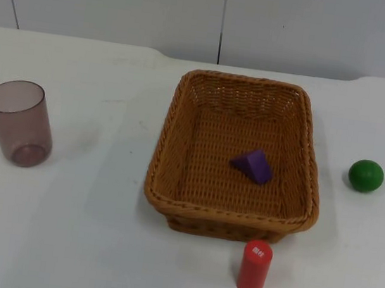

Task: Pick up the basket with the left hand and place the triangular block into the basket with the right hand.

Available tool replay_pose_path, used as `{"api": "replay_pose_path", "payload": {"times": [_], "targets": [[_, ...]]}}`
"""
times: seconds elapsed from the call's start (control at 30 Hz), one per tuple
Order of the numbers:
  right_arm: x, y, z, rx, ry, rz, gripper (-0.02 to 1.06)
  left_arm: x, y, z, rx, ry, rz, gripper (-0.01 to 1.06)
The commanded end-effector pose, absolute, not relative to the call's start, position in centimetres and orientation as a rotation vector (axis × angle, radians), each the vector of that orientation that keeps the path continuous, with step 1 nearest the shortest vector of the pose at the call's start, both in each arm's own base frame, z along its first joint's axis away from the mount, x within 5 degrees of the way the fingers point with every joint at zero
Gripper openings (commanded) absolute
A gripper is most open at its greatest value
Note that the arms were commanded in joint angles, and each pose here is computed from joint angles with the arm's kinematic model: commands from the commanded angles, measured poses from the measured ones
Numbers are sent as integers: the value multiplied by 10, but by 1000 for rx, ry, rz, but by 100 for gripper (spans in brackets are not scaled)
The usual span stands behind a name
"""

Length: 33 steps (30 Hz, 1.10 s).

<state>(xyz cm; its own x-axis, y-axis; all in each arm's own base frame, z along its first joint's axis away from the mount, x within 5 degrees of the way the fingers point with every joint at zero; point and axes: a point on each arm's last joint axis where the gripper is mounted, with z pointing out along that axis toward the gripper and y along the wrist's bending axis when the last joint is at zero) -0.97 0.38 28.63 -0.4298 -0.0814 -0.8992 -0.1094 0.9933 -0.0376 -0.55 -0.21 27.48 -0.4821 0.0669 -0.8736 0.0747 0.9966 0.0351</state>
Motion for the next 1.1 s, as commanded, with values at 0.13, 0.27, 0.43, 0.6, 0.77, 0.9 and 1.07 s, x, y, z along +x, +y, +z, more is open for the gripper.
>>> {"api": "replay_pose_path", "payload": {"times": [0.13,0.27,0.43,0.6,0.77,0.9,1.07], "targets": [[-9,3,285,-138,2017,23,105,-5,-1,274,80,2064,-9,105],[-8,2,280,-124,2043,9,105,-5,-1,274,80,2064,-9,105],[-8,2,280,-124,2043,9,105,-5,-1,274,80,2064,-9,105],[-8,2,280,-124,2043,9,105,-5,-1,274,80,2064,-7,105],[-8,2,280,-124,2043,18,105,-5,-1,274,80,2064,-7,105],[-8,2,280,-124,2041,18,105,-5,-1,274,80,2064,-7,105],[-8,2,280,-124,2041,18,105,-5,-1,274,80,2064,-7,105]]}}
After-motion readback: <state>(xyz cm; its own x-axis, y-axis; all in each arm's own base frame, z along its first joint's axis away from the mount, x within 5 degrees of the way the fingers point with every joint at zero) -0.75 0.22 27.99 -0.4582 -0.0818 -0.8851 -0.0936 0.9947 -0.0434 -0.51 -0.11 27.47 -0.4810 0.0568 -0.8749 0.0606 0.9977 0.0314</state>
